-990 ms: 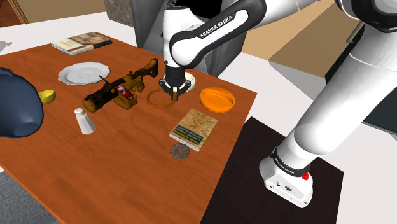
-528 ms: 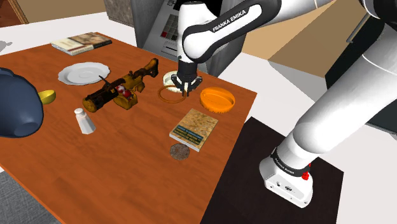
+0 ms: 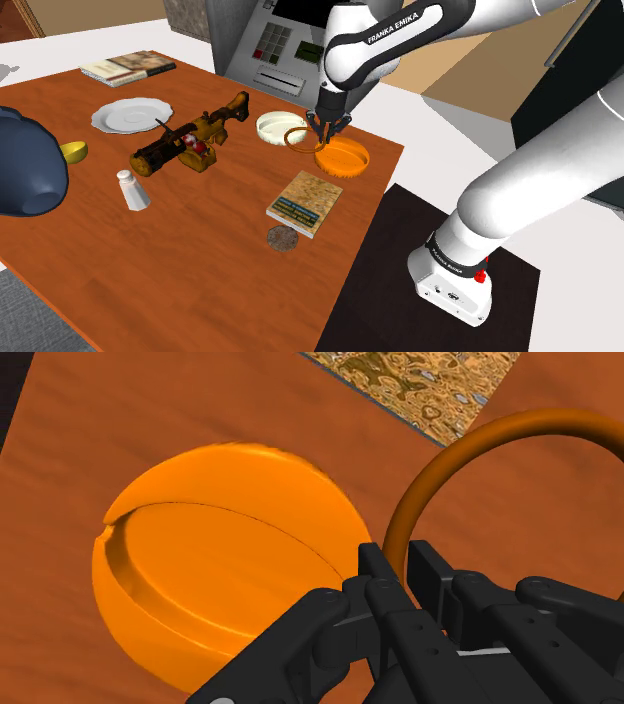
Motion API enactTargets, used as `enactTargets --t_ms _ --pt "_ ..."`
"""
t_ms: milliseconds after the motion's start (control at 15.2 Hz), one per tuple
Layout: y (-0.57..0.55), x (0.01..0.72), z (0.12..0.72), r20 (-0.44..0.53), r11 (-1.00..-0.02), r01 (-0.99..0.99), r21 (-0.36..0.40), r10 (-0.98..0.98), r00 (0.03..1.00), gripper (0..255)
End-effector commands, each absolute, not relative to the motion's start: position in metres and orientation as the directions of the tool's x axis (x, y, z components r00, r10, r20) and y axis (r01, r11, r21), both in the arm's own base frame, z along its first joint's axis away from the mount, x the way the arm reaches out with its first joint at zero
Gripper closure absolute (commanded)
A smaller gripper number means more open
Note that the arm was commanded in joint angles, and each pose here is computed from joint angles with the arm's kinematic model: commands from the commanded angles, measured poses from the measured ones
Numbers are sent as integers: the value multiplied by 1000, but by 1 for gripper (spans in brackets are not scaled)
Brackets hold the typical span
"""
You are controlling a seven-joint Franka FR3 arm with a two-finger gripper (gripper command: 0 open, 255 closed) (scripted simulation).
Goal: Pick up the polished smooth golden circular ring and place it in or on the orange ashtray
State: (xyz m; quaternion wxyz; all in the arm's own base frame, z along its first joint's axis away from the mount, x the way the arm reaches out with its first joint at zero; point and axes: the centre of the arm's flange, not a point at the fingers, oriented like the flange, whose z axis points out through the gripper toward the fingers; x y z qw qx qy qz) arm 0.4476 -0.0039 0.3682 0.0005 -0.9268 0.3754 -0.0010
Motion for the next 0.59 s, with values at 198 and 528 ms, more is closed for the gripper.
enactTargets --t_ms 198,528 --pt "-63 420 372 1 -719 -694 -2 -694 719 255" --pt "-123 394 375 1 -719 -694 -2 -694 719 255"
